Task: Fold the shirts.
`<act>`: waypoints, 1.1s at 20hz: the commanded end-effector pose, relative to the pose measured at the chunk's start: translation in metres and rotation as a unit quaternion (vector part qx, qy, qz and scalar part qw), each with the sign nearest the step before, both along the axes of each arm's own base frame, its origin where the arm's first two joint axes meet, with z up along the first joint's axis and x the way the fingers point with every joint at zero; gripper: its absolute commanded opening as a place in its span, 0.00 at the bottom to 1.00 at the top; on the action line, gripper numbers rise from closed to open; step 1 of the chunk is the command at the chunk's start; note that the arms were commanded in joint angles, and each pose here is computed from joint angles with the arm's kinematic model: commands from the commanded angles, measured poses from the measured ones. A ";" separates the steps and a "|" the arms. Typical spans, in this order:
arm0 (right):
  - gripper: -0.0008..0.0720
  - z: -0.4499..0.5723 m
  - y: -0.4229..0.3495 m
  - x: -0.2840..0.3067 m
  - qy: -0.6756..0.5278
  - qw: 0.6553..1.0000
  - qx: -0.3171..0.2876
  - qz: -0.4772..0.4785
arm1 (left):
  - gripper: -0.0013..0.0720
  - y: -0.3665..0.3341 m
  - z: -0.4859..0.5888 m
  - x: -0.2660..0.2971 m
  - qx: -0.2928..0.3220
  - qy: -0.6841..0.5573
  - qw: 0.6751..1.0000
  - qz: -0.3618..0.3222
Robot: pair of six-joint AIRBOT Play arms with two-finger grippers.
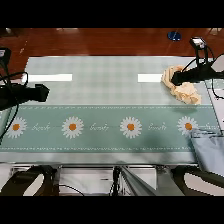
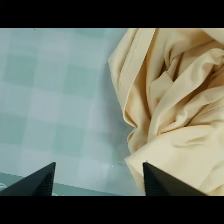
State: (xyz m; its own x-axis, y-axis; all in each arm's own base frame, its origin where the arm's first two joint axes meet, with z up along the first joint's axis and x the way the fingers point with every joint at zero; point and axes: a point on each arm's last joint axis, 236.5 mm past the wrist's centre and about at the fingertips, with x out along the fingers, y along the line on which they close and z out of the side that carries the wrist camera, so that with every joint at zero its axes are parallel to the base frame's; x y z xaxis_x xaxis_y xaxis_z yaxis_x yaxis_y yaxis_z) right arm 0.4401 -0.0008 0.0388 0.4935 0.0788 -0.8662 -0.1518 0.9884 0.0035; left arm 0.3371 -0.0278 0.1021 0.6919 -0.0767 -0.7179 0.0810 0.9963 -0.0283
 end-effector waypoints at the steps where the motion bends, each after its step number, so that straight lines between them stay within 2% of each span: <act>1: 0.84 0.000 0.001 0.000 0.000 1.000 0.001 0.000 | 1.00 0.000 0.009 0.010 -0.002 -0.027 1.000 0.001; 4: 0.84 0.000 0.001 0.000 0.000 1.000 0.001 0.000 | 1.00 -0.002 0.034 0.031 -0.012 -0.096 0.995 0.005; 8: 0.84 0.004 0.001 0.004 -0.011 1.000 0.004 -0.004 | 1.00 -0.016 0.039 0.031 -0.059 -0.100 0.993 0.005; 10: 0.84 0.001 0.011 -0.008 0.015 0.999 0.032 -0.009 | 1.00 -0.022 0.037 0.029 -0.079 -0.092 0.993 0.005; 22: 0.84 0.010 0.019 -0.010 0.009 0.999 0.050 -0.009 | 1.00 -0.025 0.027 0.022 -0.079 -0.068 0.995 0.000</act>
State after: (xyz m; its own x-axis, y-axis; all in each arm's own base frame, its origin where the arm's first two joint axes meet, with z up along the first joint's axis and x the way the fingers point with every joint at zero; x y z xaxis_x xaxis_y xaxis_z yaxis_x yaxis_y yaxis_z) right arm 0.4255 0.0180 0.0452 0.4589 0.1569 -0.8745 -0.1360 0.9851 0.1054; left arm 0.3601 -0.0518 0.1299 0.7847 -0.1779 -0.5938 0.0931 0.9809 -0.1708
